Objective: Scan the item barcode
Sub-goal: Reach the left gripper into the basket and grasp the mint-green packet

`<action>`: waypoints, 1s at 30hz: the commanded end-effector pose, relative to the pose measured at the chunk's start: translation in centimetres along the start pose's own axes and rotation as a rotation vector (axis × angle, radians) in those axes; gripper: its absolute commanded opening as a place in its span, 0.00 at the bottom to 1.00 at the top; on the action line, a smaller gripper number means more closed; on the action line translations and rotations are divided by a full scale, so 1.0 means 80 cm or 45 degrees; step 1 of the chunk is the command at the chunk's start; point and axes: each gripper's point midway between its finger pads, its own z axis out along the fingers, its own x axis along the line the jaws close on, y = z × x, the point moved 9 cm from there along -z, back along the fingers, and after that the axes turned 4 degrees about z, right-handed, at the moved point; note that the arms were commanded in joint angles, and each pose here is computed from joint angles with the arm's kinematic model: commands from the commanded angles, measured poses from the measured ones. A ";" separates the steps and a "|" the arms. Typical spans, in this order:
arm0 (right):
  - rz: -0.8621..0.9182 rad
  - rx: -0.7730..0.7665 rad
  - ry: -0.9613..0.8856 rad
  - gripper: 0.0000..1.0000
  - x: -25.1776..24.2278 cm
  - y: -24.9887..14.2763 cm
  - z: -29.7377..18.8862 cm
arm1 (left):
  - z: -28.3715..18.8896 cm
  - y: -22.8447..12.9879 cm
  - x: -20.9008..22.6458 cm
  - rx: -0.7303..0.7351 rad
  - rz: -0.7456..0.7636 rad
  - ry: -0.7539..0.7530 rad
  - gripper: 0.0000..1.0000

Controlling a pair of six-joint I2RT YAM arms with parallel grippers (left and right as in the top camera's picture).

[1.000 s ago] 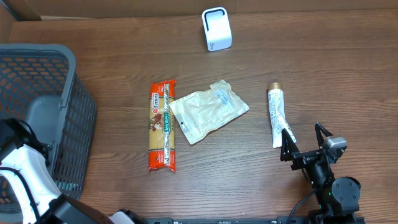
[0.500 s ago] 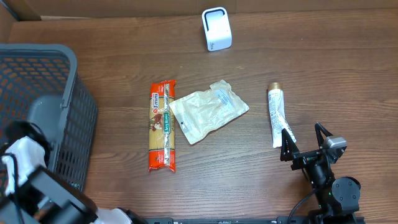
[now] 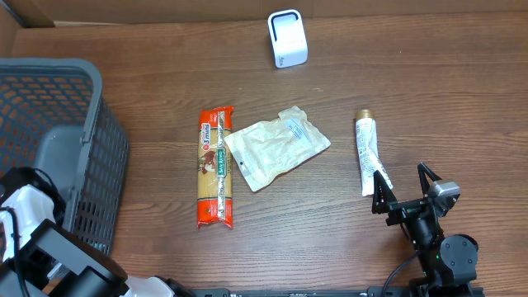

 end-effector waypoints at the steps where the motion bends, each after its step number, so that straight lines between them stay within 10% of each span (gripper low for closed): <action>1: 0.004 -0.003 0.001 1.00 0.000 -0.003 0.000 | 0.001 0.008 0.008 0.040 -0.039 -0.045 0.95; 13: 0.004 -0.003 0.001 1.00 0.000 -0.003 0.000 | 0.010 0.010 0.017 0.056 -0.026 -0.055 0.93; 23: 0.004 -0.003 0.001 1.00 0.000 -0.003 0.000 | 0.025 0.001 0.015 0.055 0.031 -0.061 0.04; 30: 0.004 -0.003 0.001 1.00 0.000 -0.003 0.000 | -0.004 0.020 0.004 0.043 0.081 -0.202 0.04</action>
